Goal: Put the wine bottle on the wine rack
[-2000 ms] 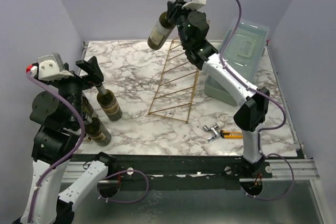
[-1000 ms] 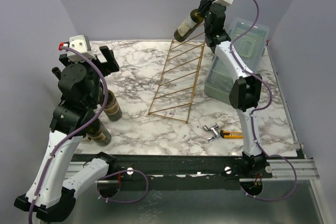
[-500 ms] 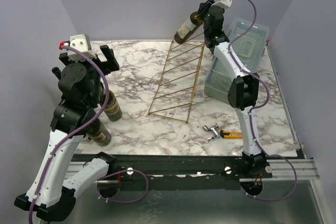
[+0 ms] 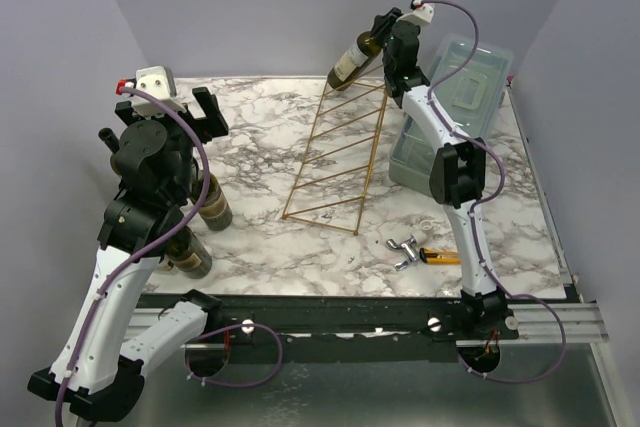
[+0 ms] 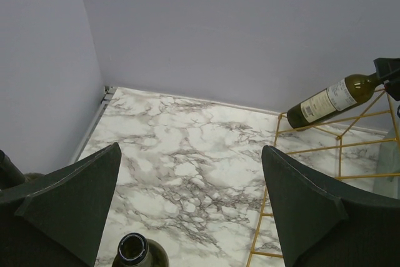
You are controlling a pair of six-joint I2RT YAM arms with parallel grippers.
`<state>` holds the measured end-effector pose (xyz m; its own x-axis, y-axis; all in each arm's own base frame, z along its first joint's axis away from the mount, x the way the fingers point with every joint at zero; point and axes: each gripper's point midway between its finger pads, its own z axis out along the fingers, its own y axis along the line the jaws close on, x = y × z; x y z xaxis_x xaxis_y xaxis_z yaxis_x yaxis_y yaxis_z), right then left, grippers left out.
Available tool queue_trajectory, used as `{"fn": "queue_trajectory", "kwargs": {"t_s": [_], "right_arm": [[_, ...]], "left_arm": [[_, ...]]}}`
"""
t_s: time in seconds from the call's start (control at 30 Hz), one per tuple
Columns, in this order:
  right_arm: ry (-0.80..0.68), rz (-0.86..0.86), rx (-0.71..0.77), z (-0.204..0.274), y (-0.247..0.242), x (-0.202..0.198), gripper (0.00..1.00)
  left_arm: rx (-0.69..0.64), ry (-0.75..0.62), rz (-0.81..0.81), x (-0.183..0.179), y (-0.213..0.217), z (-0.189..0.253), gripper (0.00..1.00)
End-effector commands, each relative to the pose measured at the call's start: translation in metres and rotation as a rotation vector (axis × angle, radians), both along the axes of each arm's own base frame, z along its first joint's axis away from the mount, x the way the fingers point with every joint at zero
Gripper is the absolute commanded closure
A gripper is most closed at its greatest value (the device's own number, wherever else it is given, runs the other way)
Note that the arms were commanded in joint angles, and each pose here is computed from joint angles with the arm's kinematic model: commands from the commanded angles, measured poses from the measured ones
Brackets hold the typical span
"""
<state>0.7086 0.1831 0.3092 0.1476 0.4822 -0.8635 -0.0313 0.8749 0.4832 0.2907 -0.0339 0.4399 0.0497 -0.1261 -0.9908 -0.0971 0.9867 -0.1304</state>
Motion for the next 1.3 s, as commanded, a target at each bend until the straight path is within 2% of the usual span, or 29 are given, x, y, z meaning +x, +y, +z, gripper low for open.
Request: {"fn": "queue_trajectory", "kwargs": {"t_s": [0.0, 0.3, 0.83, 0.97, 1.1, 1.27], "right_arm": [[-0.18, 0.051, 0.102, 0.049, 0.009, -0.004, 0.99], [-0.187, 0.055, 0.088, 0.033, 0.022, -0.001, 0.99], [-0.134, 0.076, 0.149, -0.004, 0.033, 0.005, 0.98], [-0.115, 0.082, 0.162, -0.012, 0.035, 0.005, 0.83], [-0.097, 0.08, 0.158, -0.017, 0.034, 0.003, 0.63], [-0.095, 0.092, 0.118, -0.013, 0.034, -0.002, 0.51]], "left_arm": [[-0.001, -0.011, 0.011, 0.002, 0.0, 0.001, 0.05], [-0.007, -0.006, 0.007, 0.003, -0.001, -0.001, 0.05], [-0.006, -0.007, 0.008, 0.002, 0.0, -0.001, 0.05], [-0.006, -0.006, 0.008, 0.002, 0.0, -0.003, 0.05], [-0.007, -0.01, 0.007, -0.001, 0.0, -0.002, 0.05], [-0.007, -0.014, 0.007, -0.002, 0.001, 0.0, 0.05]]}}
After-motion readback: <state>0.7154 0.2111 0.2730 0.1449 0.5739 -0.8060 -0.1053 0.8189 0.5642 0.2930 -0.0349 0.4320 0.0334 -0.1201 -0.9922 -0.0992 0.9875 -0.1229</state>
